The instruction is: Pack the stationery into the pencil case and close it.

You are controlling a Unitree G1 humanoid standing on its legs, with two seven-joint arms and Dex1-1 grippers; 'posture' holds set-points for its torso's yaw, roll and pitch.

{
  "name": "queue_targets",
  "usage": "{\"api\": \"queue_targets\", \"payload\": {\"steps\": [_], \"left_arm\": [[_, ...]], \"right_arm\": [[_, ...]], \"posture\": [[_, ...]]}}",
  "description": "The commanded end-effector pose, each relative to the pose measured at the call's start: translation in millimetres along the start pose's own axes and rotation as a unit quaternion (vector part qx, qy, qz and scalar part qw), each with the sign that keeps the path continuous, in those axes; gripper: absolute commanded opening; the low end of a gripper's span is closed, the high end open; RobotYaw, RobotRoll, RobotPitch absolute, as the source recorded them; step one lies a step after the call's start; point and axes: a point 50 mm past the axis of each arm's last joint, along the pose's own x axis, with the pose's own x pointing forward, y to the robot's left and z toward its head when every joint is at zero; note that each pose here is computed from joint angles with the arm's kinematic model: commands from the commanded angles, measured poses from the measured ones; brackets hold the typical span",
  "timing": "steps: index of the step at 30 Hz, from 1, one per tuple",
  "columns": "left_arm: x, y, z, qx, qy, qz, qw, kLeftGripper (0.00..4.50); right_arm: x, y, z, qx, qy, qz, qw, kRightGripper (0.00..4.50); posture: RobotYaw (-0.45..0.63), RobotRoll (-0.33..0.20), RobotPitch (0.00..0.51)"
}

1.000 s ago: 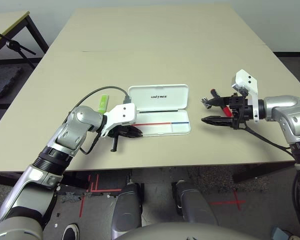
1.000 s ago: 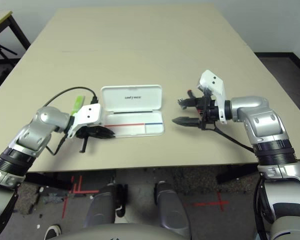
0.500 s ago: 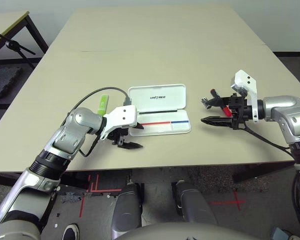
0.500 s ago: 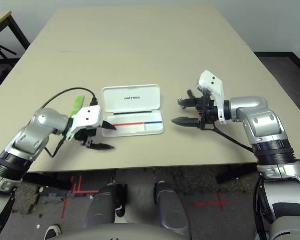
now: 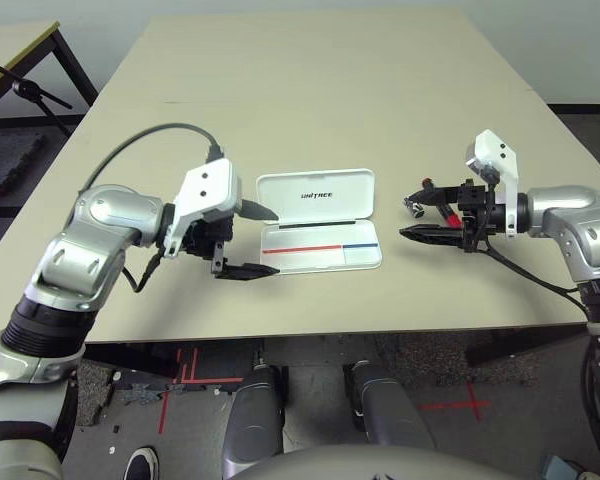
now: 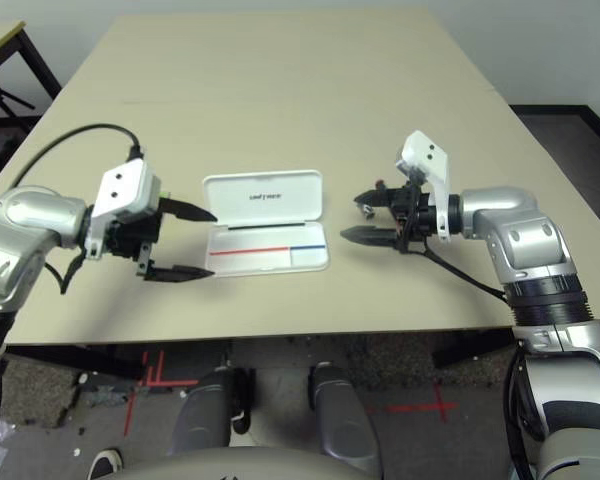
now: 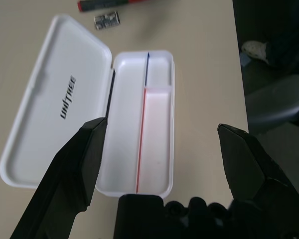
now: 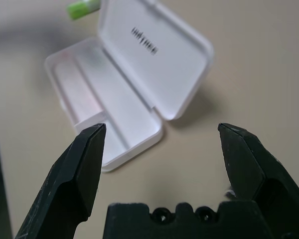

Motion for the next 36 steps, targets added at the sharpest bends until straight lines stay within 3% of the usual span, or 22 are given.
{"api": "queue_targets", "payload": {"steps": [1,5,10,20,35,36], "left_arm": [[-4,1,5,0.004,-0.004,0.005,1.000,4.48],[-2,1,5,0.004,-0.005,0.005,1.000,4.48],[-2,1,6,0.004,-0.008,0.007,1.000,4.48],[1,1,5,0.002,-0.007,0.009,1.000,4.48],[0,-1,7,0.003,-0.001,0.013,1.000,4.48],[0,-1,7,0.003,0.000,0.013,1.000,4.50]], "right_arm": [[-3,-10,13,0.029,-0.042,-0.050,0.997,4.50],[-7,-27,24,0.067,-0.046,-0.145,0.986,4.50],[-14,-42,18,0.102,0.008,-0.229,0.968,4.50],[-18,-49,-32,0.151,0.134,-0.277,0.939,4.50],[0,-47,-71,0.182,0.172,-0.263,0.932,4.50],[-1,-48,-72,0.182,0.174,-0.268,0.930,4.12]], "posture": [[-0.07,0.000,0.126],[-0.08,0.000,0.128],[-0.08,0.000,0.134],[-0.07,0.000,0.140],[-0.04,0.000,0.141],[-0.04,0.000,0.141]]}}
